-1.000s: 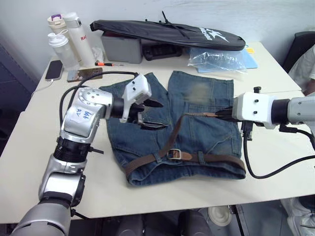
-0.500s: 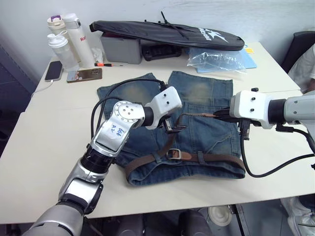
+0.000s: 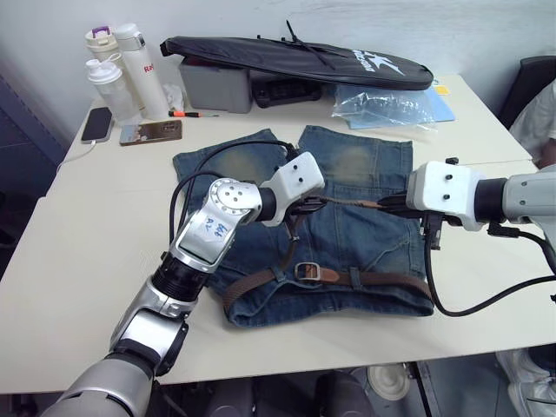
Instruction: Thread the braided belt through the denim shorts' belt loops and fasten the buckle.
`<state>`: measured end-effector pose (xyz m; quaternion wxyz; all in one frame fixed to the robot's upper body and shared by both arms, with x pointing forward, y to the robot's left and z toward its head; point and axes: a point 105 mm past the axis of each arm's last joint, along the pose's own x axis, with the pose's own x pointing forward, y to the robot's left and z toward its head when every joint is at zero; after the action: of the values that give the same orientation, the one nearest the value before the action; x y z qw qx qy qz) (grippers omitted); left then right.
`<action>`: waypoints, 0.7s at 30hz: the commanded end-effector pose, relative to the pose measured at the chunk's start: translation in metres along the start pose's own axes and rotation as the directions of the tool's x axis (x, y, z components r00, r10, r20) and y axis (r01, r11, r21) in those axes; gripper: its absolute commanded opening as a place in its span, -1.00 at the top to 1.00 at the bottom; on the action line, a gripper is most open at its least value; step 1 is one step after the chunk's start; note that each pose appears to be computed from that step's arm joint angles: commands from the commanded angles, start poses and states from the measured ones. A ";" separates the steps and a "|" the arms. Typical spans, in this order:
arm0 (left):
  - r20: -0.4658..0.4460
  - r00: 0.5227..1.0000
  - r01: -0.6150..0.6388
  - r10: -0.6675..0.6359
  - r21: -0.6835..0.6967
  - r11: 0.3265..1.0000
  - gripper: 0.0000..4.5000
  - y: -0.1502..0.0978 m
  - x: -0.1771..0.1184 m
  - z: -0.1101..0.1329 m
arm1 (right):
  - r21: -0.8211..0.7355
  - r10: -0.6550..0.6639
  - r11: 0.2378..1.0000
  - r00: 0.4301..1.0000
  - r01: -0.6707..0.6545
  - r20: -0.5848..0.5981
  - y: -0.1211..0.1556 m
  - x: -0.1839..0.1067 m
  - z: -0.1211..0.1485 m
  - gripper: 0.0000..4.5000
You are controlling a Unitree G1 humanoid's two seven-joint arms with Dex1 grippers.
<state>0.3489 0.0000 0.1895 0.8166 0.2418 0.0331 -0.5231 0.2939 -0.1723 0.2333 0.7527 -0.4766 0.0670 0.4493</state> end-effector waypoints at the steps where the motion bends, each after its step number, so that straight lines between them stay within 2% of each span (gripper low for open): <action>1: 0.065 0.998 -0.016 0.016 -0.003 1.000 0.98 0.005 -0.005 0.018 | 0.025 -0.044 0.999 0.998 0.043 0.044 -0.007 -0.013 0.011 1.00; 2: 0.074 0.997 -0.012 0.014 -0.024 1.000 0.98 0.004 -0.005 0.019 | 0.046 -0.048 0.998 0.997 0.045 0.062 -0.007 -0.014 0.013 1.00; 5: 0.091 0.996 0.005 0.005 -0.106 0.994 1.00 0.002 -0.005 0.020 | 0.095 -0.048 0.995 0.995 0.040 0.089 -0.007 -0.018 0.016 0.51; 9: 0.058 0.998 0.002 0.010 -0.204 0.979 1.00 0.003 -0.009 0.009 | 0.167 -0.099 0.982 0.991 0.083 0.091 -0.016 -0.038 0.013 -0.30; 11: 0.035 0.999 -0.005 0.013 -0.226 0.974 1.00 0.003 -0.012 0.004 | 0.193 -0.120 0.976 0.990 0.102 0.081 -0.018 -0.049 0.011 -0.66; 13: 0.005 1.000 -0.028 0.031 -0.308 0.951 1.00 0.006 -0.018 -0.006 | 0.232 -0.108 0.968 0.993 0.093 0.054 -0.012 -0.056 0.006 -0.99; 16: 0.006 0.998 -0.044 0.055 -0.528 0.848 1.00 0.011 -0.024 -0.018 | 0.312 -0.016 0.950 0.999 0.001 0.046 0.019 -0.043 -0.001 -0.99; 19: -0.042 0.996 -0.087 0.077 -0.542 0.836 1.00 0.014 -0.025 -0.029 | 0.330 -0.023 0.944 0.991 -0.020 0.128 0.040 -0.016 0.005 -0.99; 21: -0.056 0.995 -0.097 0.079 -0.537 0.838 1.00 0.014 -0.025 -0.031 | 0.327 -0.042 0.945 0.990 -0.005 0.137 0.043 -0.012 0.006 -0.99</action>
<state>0.3562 0.0372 0.1720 0.8718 0.0094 0.1864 -0.4530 0.2544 -0.1742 0.2038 0.8280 -0.2872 0.1166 0.4674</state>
